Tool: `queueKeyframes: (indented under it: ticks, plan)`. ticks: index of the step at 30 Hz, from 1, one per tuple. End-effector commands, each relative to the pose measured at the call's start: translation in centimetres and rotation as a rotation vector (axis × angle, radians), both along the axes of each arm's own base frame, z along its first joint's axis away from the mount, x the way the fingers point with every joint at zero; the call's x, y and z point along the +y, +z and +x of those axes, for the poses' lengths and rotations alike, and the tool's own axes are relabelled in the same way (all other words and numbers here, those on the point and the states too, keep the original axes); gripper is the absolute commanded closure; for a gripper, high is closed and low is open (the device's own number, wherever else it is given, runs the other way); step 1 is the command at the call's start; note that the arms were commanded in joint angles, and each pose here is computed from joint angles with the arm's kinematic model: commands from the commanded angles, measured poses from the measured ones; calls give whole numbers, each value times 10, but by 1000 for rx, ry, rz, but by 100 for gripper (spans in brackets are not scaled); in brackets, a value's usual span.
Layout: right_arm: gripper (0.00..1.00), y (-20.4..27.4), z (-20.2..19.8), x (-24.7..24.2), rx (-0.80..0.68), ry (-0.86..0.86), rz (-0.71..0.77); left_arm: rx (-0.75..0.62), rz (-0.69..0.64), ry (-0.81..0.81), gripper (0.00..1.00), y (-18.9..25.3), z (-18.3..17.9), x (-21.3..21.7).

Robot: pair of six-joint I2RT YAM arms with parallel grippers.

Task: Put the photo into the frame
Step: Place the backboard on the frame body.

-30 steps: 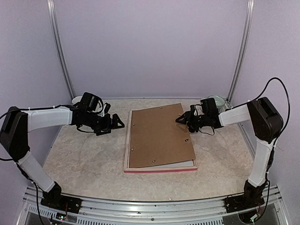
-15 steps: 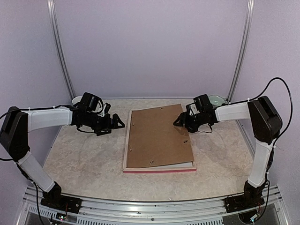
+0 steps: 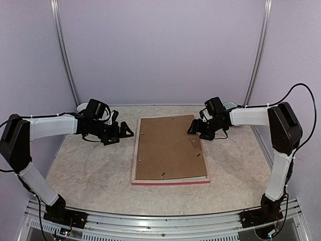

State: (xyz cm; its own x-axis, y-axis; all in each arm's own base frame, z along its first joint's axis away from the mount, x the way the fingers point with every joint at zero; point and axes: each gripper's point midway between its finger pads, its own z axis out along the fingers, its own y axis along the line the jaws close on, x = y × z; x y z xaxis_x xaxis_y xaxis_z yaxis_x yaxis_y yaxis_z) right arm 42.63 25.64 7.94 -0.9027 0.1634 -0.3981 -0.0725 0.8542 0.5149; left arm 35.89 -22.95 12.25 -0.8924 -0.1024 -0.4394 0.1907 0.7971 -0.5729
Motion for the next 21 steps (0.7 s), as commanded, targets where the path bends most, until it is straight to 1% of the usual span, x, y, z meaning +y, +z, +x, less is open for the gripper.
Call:
queueKeyframes:
  ticks: [1,11,17,21]
  plan:
    - [24,30,2,-1,-79,18,-48,8,-8,-3,1,-5,1,0]
    - [23,33,0,-4,-91,30,-74,8,-1,-2,1,-6,2,0]
    - [16,27,1,-20,-106,22,-175,24,9,8,1,-10,1,3]
    - [15,24,-1,-27,-114,25,-216,54,-7,17,1,-18,-3,2]
